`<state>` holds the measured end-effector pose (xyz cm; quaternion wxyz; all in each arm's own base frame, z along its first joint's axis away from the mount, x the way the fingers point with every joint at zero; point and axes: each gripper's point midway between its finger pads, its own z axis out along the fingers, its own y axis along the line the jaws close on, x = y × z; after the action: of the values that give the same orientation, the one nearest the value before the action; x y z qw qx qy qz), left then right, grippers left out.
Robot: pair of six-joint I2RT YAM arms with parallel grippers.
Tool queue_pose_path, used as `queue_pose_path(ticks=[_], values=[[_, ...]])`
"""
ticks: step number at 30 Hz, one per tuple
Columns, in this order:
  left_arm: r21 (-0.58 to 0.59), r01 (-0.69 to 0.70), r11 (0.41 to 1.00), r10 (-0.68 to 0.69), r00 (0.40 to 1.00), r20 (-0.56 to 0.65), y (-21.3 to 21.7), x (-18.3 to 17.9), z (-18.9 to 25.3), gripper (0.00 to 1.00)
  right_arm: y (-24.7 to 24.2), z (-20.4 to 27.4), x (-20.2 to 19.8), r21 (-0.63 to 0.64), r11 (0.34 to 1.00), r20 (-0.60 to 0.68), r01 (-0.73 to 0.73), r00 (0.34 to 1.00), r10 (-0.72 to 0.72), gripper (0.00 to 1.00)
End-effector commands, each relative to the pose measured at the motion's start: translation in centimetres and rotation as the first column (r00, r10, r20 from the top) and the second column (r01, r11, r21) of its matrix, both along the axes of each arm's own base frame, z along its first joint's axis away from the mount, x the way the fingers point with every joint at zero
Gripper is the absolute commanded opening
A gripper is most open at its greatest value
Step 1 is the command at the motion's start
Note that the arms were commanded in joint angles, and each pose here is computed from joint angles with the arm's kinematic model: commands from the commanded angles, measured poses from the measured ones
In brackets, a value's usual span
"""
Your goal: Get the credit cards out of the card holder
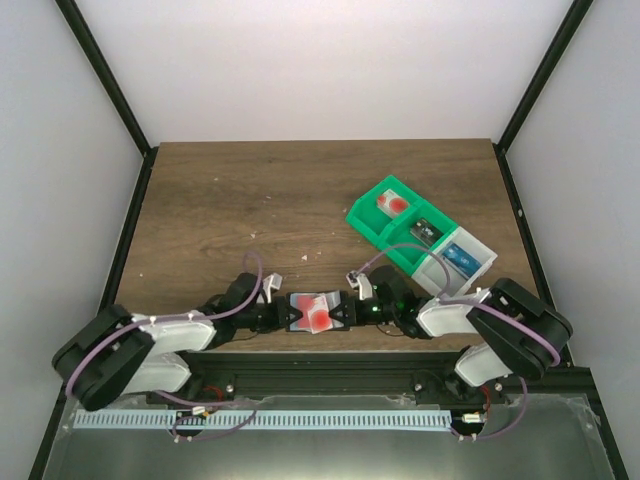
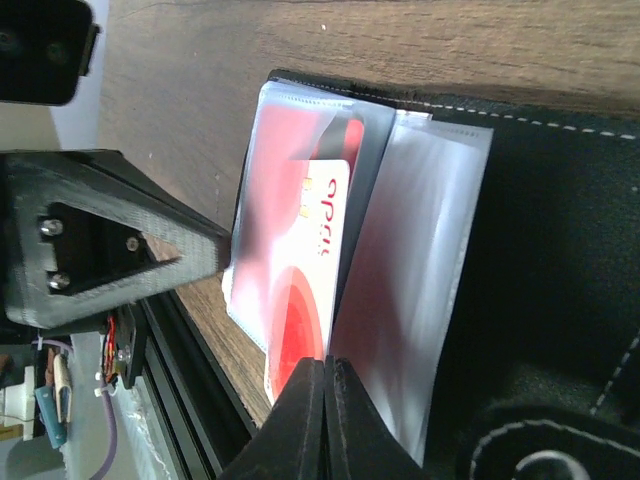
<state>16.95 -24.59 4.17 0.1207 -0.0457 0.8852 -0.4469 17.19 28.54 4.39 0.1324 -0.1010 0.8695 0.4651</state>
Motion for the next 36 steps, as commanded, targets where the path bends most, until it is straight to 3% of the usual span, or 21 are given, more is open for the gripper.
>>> queue_pose_path(ticks=[1, 9, 16, 22, 25, 29, 36], values=[[-0.058, 0.07, 0.996, -0.069, 0.997, 0.03, -2.2, 0.5, 0.8, 0.0, 0.2, 0.2, -0.1, 0.039, 0.999, -0.009, -0.009, 1.0, 0.009, 0.0], [0.045, 0.039, 0.998, -0.037, 0.999, -0.033, -1.0, 0.2, -2.8, 0.0, 0.7, -0.2, -0.2, 0.051, 0.998, -0.02, -0.033, 0.999, 0.034, 0.01], [0.083, 0.022, 0.996, -0.017, 0.998, -0.055, -0.1, -0.2, -4.0, 0.0, 0.9, -1.1, 0.0, 0.032, 0.999, -0.041, -0.033, 0.999, 0.035, 0.16], [0.099, 0.007, 0.995, -0.002, 0.999, -0.052, 0.4, -0.2, -4.1, 0.0, 1.0, -1.5, 0.2, 0.033, 0.999, -0.048, -0.033, 0.998, 0.035, 0.2], [0.098, 0.005, 0.995, 0.0, 0.998, -0.055, 0.4, -0.3, -4.2, 0.0, 1.0, -1.5, 0.2, 0.034, 0.999, -0.052, -0.036, 0.998, 0.038, 0.16], [0.092, 0.0, 0.996, 0.004, 0.999, -0.051, 0.5, -0.3, -4.0, 0.0, 1.0, -1.3, 0.3, 0.051, 0.998, -0.047, -0.038, 0.998, 0.041, 0.02], [0.051, 0.01, 0.999, -0.008, 0.999, -0.049, 0.3, -0.7, -3.4, 0.0, -0.6, -0.9, 0.5, 0.034, 0.999, -0.036, 0.004, 0.999, -0.003, 0.01]])
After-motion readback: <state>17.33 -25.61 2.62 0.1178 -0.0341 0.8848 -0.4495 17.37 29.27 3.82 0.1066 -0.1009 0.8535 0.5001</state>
